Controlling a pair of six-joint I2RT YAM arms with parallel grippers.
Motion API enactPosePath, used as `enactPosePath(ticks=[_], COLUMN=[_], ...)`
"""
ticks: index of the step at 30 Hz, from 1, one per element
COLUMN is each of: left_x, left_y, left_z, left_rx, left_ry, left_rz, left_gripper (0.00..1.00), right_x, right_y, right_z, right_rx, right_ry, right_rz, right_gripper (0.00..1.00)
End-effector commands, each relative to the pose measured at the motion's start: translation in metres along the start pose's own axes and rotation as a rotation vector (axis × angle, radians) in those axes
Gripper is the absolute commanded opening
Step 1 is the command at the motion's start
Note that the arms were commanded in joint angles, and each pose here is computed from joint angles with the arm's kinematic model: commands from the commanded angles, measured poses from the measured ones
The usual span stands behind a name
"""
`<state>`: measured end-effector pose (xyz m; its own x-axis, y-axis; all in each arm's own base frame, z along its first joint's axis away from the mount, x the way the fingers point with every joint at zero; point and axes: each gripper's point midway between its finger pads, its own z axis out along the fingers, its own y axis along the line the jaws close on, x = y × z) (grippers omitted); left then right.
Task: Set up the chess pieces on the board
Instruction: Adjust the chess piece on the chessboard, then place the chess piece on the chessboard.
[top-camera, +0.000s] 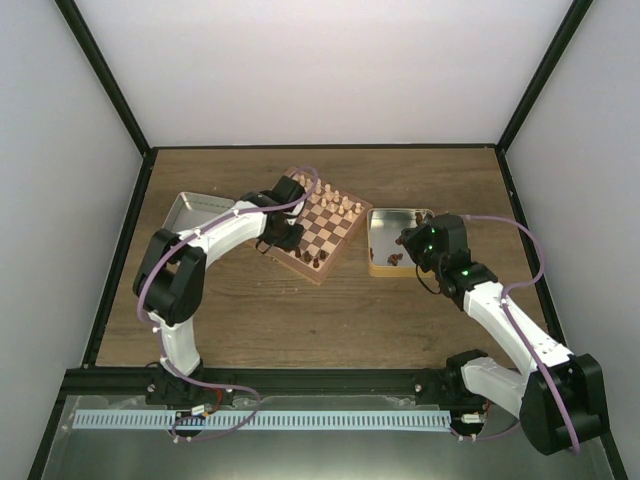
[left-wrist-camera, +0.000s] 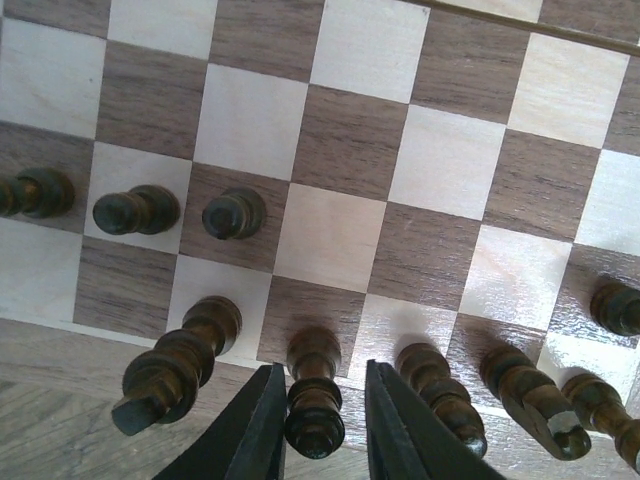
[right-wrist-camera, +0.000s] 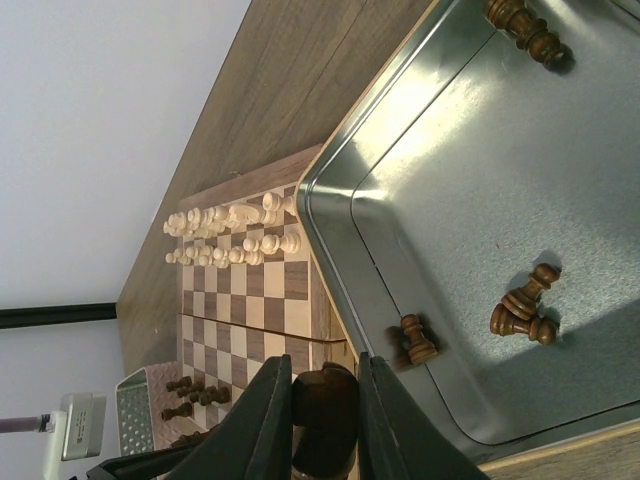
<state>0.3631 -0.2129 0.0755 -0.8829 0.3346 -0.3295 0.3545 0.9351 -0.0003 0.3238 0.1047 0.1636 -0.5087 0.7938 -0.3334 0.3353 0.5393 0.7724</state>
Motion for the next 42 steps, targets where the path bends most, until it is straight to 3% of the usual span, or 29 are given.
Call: enactPosePath(ticks=[1,10,17,25,29,33,42], left_x=[-0.007,-0.035,-0.054,-0.057,-0.042,-0.025,-0.008], left_y=[-0.004,-0.006,-0.009,-0.038,-0.062,-0.084,-0.111], left_z=[-0.002,-0.061,-0.115,-0.19,-0.212,-0.22,-0.221], left_rx=[0.022,0.058,0.118,0.408,0.624,0.818,1.008], left_ry=[-0.001,-0.15,-0.355,-0.692,-0.79,-0.809,-0.744], left_rz=[-0.01,-0.045,-0.08,-0.102,-0.074,-0.066,0.004], left_gripper=[0.27,0.37,0.45,0.56,0.59,0.59,0.66], right_x=[-0.003,0.0,0.014,0.053,0.073,0.09,0.119], right_y=[0.003,0.023,0.05,0.111,0.151,0.18,0.223], right_z=[-0.003,-0.001,0.002,-0.003,-0.022,-0.032,-0.041], right_rx=[-0.012,-0.087,-0.209,-0.451,-0.634,-0.732,-0.819], right_ry=[-0.016,0.02,0.104,0.211,0.235,0.283,0.341], right_rz=[-0.021,-0.12,-0.172,-0.358,-0.456,-0.435,-0.338], right_gripper=[0.16,0.16,0.16,0.15,0.15,0.15,0.15])
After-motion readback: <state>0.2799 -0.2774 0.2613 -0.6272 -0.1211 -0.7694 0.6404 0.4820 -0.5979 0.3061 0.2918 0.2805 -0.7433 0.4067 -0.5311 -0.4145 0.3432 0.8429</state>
